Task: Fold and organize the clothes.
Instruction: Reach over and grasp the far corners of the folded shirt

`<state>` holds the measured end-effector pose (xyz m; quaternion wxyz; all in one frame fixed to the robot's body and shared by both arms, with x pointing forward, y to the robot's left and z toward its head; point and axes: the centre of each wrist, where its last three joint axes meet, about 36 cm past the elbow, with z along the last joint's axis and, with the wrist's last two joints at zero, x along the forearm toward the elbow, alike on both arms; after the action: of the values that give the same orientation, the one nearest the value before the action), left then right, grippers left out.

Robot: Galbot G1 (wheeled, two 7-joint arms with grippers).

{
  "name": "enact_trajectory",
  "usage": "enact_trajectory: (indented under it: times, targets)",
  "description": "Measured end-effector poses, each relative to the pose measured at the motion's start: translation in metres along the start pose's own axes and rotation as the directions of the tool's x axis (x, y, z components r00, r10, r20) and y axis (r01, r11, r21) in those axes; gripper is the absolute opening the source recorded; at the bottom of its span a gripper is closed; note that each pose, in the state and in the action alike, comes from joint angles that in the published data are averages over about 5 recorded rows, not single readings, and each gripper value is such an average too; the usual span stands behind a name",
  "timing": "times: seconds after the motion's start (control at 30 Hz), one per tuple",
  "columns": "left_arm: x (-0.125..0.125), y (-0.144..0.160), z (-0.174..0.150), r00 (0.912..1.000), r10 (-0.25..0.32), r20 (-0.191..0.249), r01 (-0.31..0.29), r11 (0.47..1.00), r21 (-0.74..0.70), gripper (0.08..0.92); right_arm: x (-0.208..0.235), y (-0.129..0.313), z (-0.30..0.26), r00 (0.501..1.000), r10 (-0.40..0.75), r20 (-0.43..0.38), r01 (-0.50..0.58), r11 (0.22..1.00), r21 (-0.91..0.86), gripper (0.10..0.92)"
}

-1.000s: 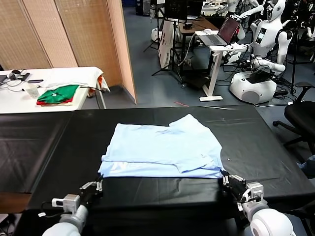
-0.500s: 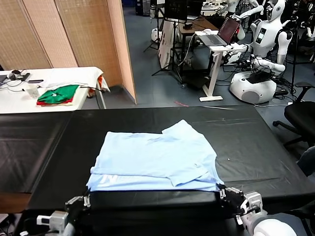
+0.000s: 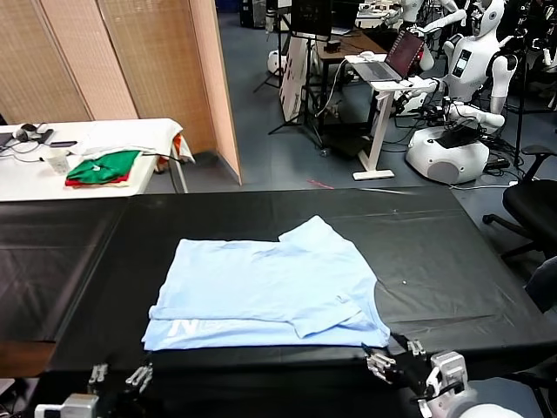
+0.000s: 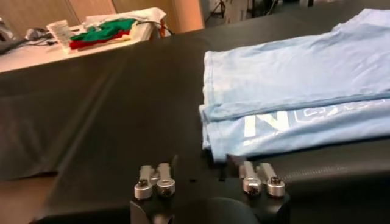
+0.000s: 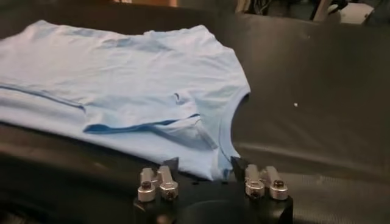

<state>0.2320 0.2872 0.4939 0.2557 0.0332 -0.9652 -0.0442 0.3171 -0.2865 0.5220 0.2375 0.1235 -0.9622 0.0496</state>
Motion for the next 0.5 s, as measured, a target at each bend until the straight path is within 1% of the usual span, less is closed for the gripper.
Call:
enact_trajectory:
  times: [0.03, 0.1, 0.17, 0.23, 0.3, 0.37, 0.5]
  targets:
    - [-0.006, 0.001, -0.006, 0.9998, 0.010, 0.017, -0.010, 1.000, 0.018, 0.906, -0.009, -0.003, -0.004, 1.000, 0.003, 0.008, -0.003, 1.000, -0.002, 0.907]
    - [-0.023, 0.003, -0.016, 0.9973, 0.050, 0.054, -0.053, 0.997, 0.052, 0.907, -0.030, -0.008, -0.011, 1.000, 0.003, 0.019, -0.003, 1.000, -0.009, 0.907]
    - [-0.042, 0.008, -0.025, 0.9916, 0.100, 0.083, -0.106, 0.991, 0.078, 0.907, -0.052, -0.013, -0.018, 1.000, -0.001, 0.023, 0.001, 1.000, -0.014, 0.907]
    - [-0.063, 0.014, -0.033, 0.9851, 0.141, 0.098, -0.151, 0.984, 0.098, 0.907, -0.074, -0.016, -0.025, 1.000, -0.011, 0.025, 0.011, 1.000, -0.017, 0.907]
    - [-0.083, 0.020, -0.042, 0.9803, 0.172, 0.097, -0.183, 0.976, 0.115, 0.907, -0.094, -0.019, -0.033, 1.000, -0.018, 0.024, 0.018, 1.000, -0.016, 0.907]
    - [-0.102, 0.026, -0.052, 0.9781, 0.189, 0.086, -0.199, 0.972, 0.126, 0.907, -0.114, -0.023, -0.039, 1.000, -0.023, 0.021, 0.023, 1.000, -0.014, 0.907]
    - [-0.136, 0.040, -0.070, 0.9783, 0.199, 0.058, -0.205, 0.970, 0.130, 0.907, -0.153, -0.030, -0.049, 1.000, -0.025, -0.002, 0.025, 1.000, -0.016, 0.907]
